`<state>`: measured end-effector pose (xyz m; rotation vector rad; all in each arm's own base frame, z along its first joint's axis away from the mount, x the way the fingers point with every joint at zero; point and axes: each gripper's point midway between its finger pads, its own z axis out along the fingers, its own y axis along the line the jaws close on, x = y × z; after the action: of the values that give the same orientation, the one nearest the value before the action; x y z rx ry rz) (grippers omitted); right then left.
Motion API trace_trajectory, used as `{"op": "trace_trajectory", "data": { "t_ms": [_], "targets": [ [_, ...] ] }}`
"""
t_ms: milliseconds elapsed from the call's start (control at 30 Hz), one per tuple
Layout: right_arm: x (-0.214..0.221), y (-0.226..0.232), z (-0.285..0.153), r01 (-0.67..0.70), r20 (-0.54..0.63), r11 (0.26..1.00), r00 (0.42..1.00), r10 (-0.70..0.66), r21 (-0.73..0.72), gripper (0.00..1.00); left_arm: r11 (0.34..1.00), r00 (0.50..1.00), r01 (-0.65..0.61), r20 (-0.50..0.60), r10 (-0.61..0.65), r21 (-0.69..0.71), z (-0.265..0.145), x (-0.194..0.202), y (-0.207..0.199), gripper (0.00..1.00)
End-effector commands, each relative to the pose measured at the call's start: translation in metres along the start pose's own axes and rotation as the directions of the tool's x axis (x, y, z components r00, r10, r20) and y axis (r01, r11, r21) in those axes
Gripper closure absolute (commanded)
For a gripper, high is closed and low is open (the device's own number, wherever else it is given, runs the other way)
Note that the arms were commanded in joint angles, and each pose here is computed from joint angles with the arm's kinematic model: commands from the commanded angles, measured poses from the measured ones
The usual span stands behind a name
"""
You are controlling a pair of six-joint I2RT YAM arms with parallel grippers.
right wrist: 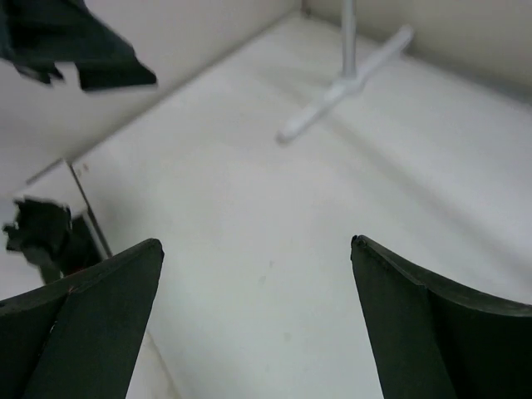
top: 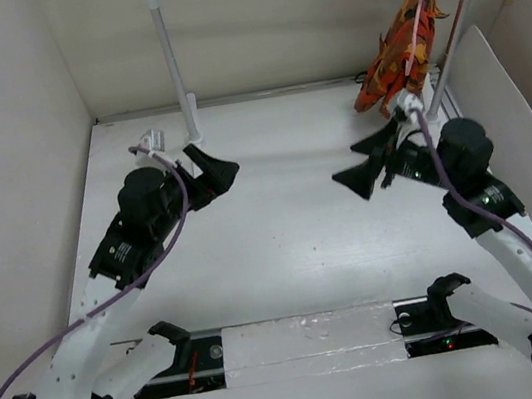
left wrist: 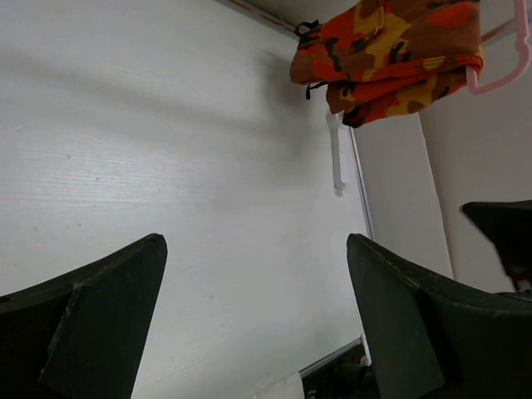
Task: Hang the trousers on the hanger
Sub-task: Reset both arms
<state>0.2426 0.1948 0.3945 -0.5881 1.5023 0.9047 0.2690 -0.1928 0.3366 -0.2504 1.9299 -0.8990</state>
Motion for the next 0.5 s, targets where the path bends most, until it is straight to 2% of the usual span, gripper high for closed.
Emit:
{"op": "trace_trajectory", "data": {
  "t_ms": [0,67,167,267,467],
  "targets": [
    [0.067,-0.001,-0.028,0.054,-0.139,0.995,0.989,-0.042,0.081,0.00,0.997,0.999,0.030,0.036,-0.027,-0.075,-0.022,0.015,0.034,0.14],
    [0.113,-0.004,-0.040,0.017,-0.221,0.993,0.975,0.009,0.114,0.00,0.989,0.998,0.067,0.029,-0.064,-0.132,-0.027,0.033,0.059,0.15],
    [0.136,-0.006,-0.058,0.014,-0.246,0.987,0.969,0.026,0.161,0.00,0.984,0.994,0.109,0.028,-0.106,-0.138,-0.037,0.052,0.077,0.15],
    [0.142,-0.011,-0.066,0.031,-0.259,0.979,0.966,0.023,0.202,0.00,0.983,0.991,0.134,0.020,-0.132,-0.125,-0.041,0.066,0.086,0.16],
    [0.142,-0.022,-0.063,0.044,-0.283,0.972,0.959,0.024,0.231,0.00,0.985,0.989,0.147,0.028,-0.145,-0.085,-0.037,0.066,0.080,0.17]
  ]
}}
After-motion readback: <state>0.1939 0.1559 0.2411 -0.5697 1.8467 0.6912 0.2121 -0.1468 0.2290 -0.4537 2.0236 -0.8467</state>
